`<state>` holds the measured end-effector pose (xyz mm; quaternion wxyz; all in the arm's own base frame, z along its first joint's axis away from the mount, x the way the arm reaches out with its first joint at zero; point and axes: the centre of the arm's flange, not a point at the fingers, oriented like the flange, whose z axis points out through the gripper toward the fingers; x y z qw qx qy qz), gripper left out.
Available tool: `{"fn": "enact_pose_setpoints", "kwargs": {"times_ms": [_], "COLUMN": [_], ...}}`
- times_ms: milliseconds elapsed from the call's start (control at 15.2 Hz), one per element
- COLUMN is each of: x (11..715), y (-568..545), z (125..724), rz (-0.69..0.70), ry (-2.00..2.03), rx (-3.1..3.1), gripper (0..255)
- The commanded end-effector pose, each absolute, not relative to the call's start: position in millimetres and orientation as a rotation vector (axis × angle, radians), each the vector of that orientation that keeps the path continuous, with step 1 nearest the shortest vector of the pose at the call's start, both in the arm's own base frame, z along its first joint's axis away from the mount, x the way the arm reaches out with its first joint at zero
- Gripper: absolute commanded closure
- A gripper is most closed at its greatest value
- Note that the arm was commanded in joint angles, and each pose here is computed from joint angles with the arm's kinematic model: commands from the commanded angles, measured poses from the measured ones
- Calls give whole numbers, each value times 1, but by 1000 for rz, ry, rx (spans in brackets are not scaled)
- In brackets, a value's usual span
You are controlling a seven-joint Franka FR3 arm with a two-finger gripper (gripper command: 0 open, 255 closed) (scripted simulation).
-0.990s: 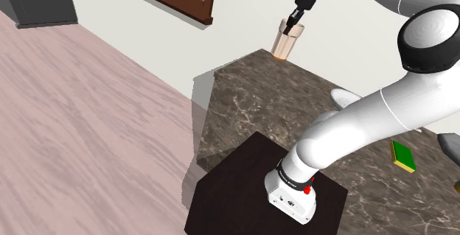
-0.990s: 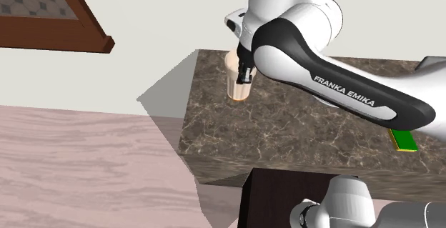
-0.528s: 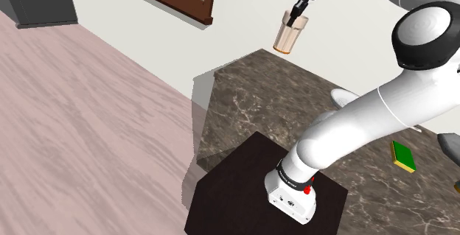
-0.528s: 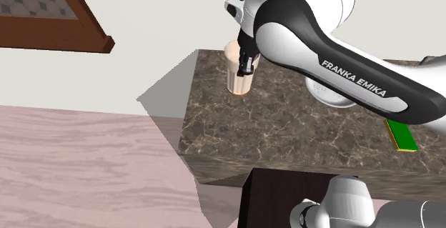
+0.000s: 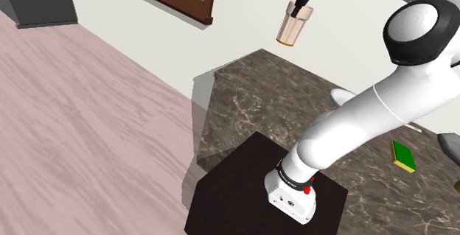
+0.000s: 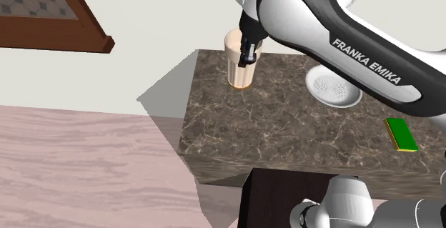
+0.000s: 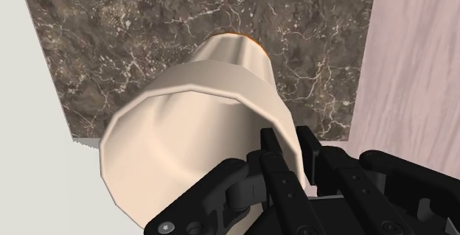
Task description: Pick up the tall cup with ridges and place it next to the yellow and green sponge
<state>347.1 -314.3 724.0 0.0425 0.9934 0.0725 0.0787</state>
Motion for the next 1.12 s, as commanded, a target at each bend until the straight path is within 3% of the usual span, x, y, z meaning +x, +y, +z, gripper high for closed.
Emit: {"fn": "enact_pose_setpoints", "kwargs": {"times_ms": [0, 264, 1056], "x": [347, 347, 196], "y": [-315, -315, -351], "z": [736, 753, 724], "rz": [241, 241, 241], "ry": [222, 222, 222], "rx": [3039, 3039, 3039], "gripper": [255, 255, 255]}}
